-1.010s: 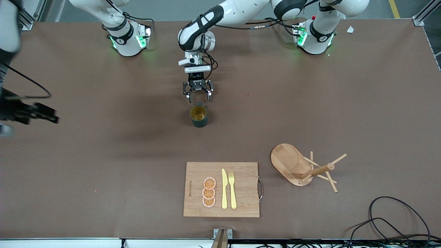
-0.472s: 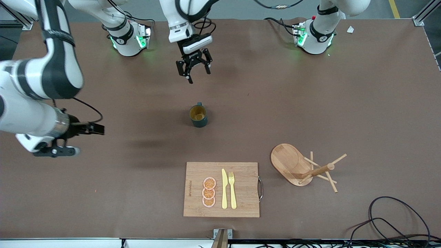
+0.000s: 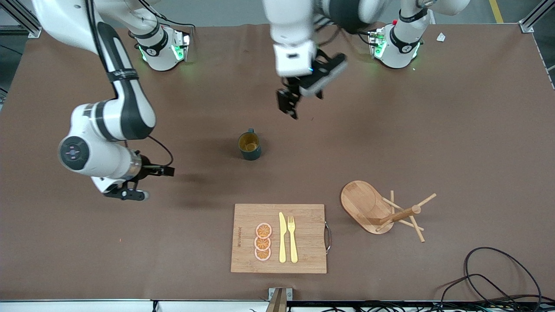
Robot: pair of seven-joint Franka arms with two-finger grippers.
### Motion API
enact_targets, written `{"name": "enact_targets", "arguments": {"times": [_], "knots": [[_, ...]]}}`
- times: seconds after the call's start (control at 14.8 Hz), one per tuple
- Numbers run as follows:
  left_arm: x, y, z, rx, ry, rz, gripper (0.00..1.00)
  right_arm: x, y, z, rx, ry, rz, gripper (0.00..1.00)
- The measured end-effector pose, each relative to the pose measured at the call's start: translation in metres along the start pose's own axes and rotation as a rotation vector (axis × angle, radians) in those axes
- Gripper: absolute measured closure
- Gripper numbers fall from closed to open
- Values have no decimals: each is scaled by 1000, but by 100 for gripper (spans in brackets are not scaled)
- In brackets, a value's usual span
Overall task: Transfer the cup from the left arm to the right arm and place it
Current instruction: 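Grasp the teal mug with the right gripper while the left gripper withdraws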
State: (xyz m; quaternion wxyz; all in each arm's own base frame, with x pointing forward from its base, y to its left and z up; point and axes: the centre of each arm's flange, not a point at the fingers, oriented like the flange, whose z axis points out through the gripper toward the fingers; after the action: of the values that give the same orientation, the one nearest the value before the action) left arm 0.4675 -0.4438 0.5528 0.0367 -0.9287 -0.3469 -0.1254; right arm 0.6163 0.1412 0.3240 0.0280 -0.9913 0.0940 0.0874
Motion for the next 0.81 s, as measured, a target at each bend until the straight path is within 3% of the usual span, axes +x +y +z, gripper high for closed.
{"name": "enact_targets", "arguments": {"times": [0.13,0.27,0.4,0.61,0.81], "knots": [[74,-18,11,28,-57,43,0,-28,-60,7,0,21,127,0],[145,-46,24,57,-106,107,0,-65,-129,10,48,58,240,0],[205,-77,33,69,-134,168,0,-96,-177,21,102,58,325,0],[268,-120,38,77,-150,277,0,-122,-215,49,148,37,404,0],[316,-163,30,69,-146,445,0,-135,-236,79,147,45,434,0]]}}
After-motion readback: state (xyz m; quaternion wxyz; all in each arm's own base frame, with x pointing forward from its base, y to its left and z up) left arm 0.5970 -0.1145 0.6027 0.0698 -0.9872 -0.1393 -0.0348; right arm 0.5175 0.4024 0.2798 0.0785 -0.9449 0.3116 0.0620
